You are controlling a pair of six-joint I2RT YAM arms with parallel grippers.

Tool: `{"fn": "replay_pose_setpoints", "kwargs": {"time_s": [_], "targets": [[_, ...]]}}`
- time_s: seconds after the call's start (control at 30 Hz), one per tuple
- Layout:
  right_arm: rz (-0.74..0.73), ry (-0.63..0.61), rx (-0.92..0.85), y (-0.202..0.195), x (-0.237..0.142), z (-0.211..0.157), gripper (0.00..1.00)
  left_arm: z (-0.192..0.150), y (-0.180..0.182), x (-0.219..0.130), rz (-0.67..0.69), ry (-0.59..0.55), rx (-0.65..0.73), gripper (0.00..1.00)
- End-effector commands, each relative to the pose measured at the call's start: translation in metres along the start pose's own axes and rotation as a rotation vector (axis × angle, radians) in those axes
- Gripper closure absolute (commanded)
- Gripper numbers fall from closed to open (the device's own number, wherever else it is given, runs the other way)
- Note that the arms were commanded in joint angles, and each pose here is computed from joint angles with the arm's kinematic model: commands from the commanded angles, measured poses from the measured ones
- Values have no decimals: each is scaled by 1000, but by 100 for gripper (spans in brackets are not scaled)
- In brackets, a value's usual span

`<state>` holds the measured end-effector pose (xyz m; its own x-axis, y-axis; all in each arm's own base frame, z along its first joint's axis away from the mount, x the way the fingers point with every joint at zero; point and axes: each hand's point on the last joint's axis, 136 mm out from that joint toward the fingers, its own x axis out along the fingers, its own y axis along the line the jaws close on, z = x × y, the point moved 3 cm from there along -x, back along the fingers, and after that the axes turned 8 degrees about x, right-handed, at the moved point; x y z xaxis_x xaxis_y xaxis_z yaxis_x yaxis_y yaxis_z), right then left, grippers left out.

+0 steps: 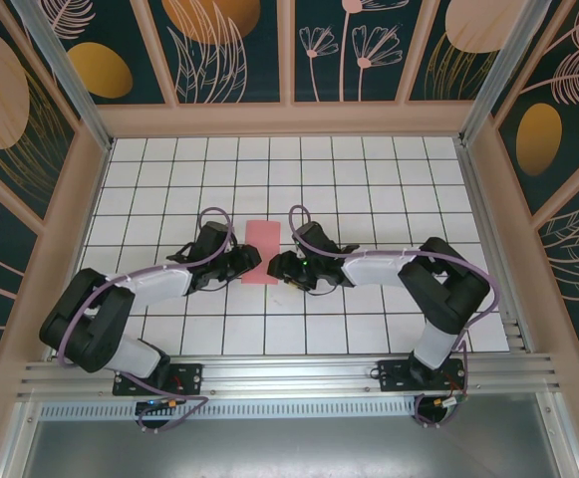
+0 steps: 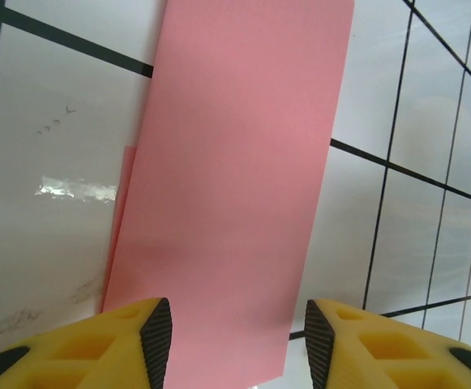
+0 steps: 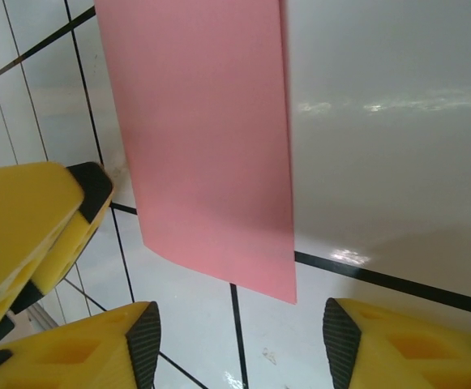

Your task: Fold a paper plane with a square sheet of paper (pick it up from the middle)

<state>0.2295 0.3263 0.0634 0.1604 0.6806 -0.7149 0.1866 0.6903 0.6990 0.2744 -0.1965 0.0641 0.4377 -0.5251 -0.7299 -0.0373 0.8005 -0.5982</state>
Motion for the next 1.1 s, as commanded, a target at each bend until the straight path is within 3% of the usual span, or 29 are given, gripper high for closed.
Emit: {"fn": "replay_pose_setpoints", "kwargs": {"time_s": [0.0,0.6,0.87,1.07], "targets": [[32,15,-3,12,5,0,44,9,-5,7,-23,-9,29,52],[12,45,-3,12,16,-2,44,-7,25,19,107,54,-13,50],[24,72,-10,14,17,-8,50,-7,24,20,102,58,-11,50],[18,50,-6,13,15,-6,63,-6,22,18,95,54,-8,50]]}}
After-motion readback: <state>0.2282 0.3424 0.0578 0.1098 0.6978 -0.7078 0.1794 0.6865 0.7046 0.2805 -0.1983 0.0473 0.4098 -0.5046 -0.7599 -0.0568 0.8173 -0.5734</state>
